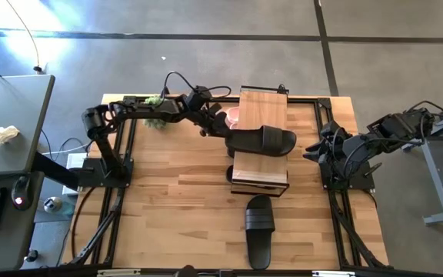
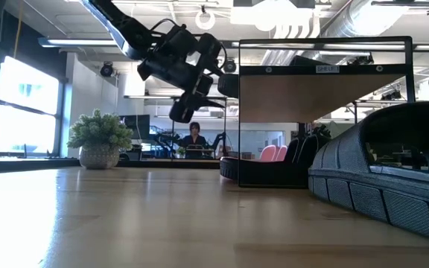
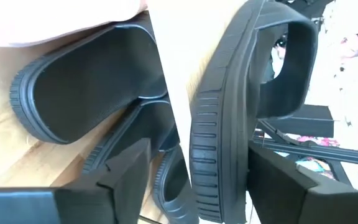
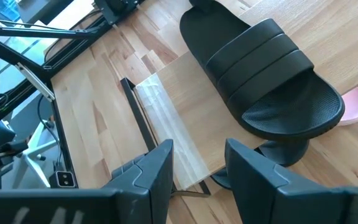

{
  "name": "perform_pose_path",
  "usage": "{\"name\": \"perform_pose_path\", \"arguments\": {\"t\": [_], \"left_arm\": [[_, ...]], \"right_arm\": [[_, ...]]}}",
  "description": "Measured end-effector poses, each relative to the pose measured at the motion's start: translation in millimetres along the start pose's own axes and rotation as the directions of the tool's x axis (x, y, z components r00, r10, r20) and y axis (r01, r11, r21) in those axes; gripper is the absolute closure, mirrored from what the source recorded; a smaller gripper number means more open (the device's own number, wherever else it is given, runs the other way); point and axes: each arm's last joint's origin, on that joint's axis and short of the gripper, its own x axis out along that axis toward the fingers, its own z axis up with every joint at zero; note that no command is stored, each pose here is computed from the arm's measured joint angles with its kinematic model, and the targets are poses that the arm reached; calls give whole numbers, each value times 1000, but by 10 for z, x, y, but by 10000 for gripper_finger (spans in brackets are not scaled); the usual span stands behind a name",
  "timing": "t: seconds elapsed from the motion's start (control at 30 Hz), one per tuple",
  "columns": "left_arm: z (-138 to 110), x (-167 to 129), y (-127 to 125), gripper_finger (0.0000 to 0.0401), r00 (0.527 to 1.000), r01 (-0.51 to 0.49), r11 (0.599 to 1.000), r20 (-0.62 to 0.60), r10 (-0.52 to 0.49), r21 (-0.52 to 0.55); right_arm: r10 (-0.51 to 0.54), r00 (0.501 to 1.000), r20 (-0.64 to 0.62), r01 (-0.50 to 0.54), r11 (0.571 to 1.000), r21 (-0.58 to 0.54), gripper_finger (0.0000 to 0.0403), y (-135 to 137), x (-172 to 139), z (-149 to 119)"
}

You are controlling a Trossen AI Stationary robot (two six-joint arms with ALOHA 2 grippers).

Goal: Pick and place slides into the shelf
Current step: Put the black slipper on the shelf

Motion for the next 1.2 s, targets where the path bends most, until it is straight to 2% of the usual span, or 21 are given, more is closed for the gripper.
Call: {"name": "perform_pose_path", "arguments": {"t": [0.27,0.6,0.77,0.9,1.2], "left_arm": [[47,-68,44,133,999,18,1000,-29,-17,16],[108,-388,222,132,996,-47,997,-80,42,-55],[99,-474,130,129,998,-53,998,-35,52,-26],[49,-415,97,128,997,-72,997,-33,72,-9],[61,-415,-22,130,1000,-13,998,-3,13,63]], "right_arm": [[-3,1000,2,3,1000,-3,269,0,2,0],[10,1000,-19,-10,1000,-27,269,3,1,-6],[10,1000,-19,-11,999,-35,269,3,1,-6],[1,1000,-5,-1,999,-54,269,0,1,-2],[-1,1000,-3,1,999,-49,269,-1,1,-1]]}}
